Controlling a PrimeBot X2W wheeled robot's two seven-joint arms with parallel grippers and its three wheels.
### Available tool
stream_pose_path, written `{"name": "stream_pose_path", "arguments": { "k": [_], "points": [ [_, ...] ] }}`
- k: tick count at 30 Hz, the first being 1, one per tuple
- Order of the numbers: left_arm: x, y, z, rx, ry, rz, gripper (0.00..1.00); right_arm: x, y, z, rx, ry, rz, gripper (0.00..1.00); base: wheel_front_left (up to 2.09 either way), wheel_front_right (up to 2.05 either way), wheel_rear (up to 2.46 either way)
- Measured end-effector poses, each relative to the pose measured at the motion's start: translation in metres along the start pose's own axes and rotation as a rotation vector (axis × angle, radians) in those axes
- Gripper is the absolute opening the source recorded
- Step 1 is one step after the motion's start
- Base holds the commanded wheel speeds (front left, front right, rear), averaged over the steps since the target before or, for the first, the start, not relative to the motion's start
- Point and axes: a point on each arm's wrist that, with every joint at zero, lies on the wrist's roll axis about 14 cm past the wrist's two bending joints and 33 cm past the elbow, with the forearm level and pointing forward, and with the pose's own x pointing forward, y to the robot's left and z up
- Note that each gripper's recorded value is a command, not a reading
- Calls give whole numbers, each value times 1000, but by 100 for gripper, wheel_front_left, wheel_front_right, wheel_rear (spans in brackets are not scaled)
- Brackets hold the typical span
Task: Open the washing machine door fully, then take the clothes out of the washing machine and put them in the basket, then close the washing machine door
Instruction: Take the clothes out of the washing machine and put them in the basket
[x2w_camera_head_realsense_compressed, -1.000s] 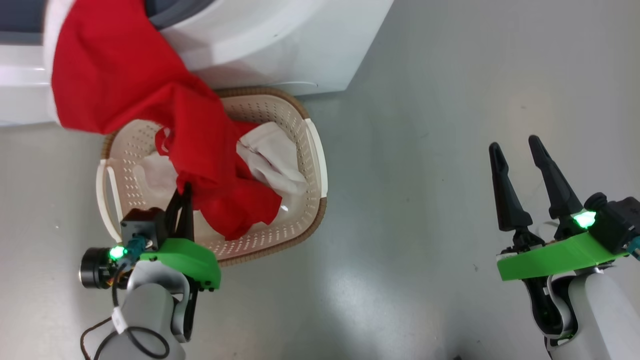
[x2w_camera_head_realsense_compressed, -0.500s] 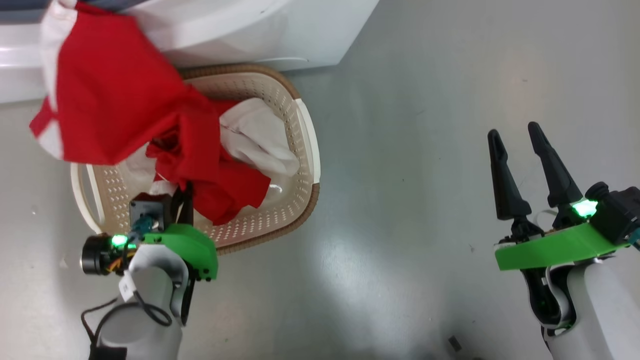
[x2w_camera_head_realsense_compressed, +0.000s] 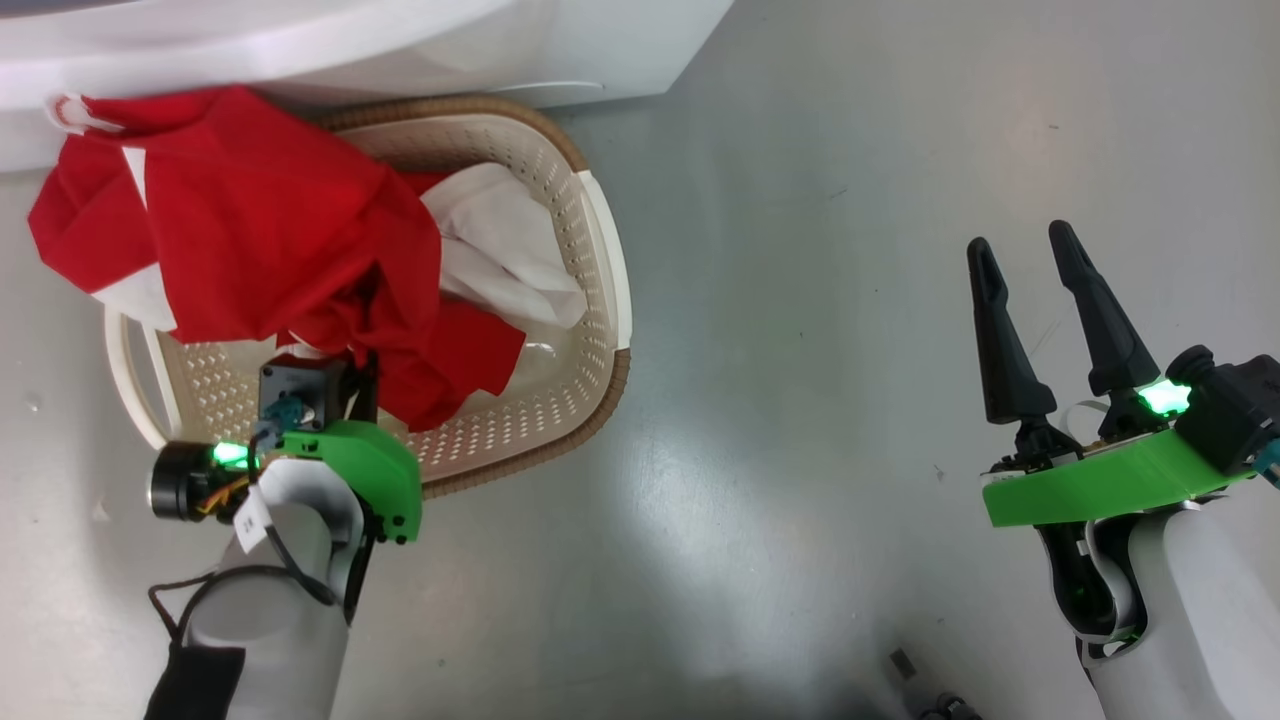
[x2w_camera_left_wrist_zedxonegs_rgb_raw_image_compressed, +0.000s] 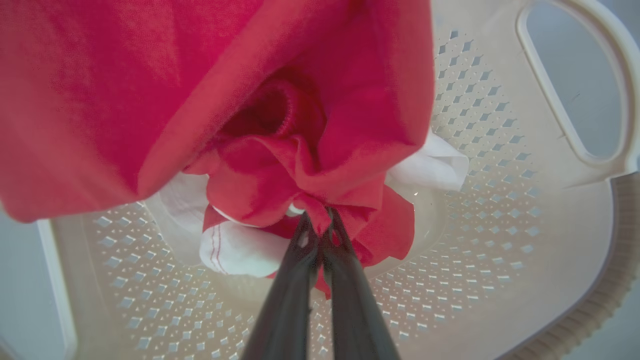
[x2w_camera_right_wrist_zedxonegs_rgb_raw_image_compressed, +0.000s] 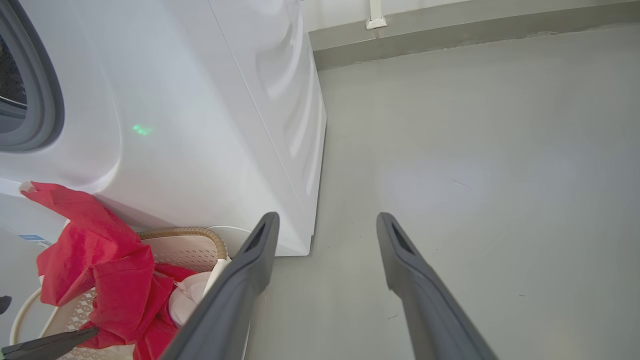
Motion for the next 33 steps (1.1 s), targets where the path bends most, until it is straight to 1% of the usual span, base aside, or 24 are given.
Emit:
{"name": "stream_pose_path", "arguments": {
  "k": [10,14,21,22,23,24,25,26,33],
  "points": [
    [5,-13,-20,13,85,-85,0,6,2,-4,-2,7,10,100,0,0,0],
    [7,-17,-21,8,93,-109,0,7,1,-7,-2,14,9,100,0,0,0],
    [6,-24,-27,-13,112,-125,0,8,1,-9,-4,18,12,100,0,0,0],
    [6,-24,-27,-24,112,-123,13,8,1,-10,-4,19,12,100,0,0,0],
    [6,-24,-28,-33,112,-121,33,8,2,-10,-3,19,13,100,0,0,0],
    [6,-24,-28,-38,112,-120,47,8,2,-10,-3,20,14,100,0,0,0],
    [6,-23,-27,-43,111,-118,87,8,2,-10,-3,20,15,100,0,0,0],
    [6,-23,-26,-48,110,-116,100,9,3,-10,-2,19,16,100,0,0,0],
    [3,-19,-14,-69,79,-100,100,8,6,-4,-2,5,25,100,0,0,0]
  ]
}}
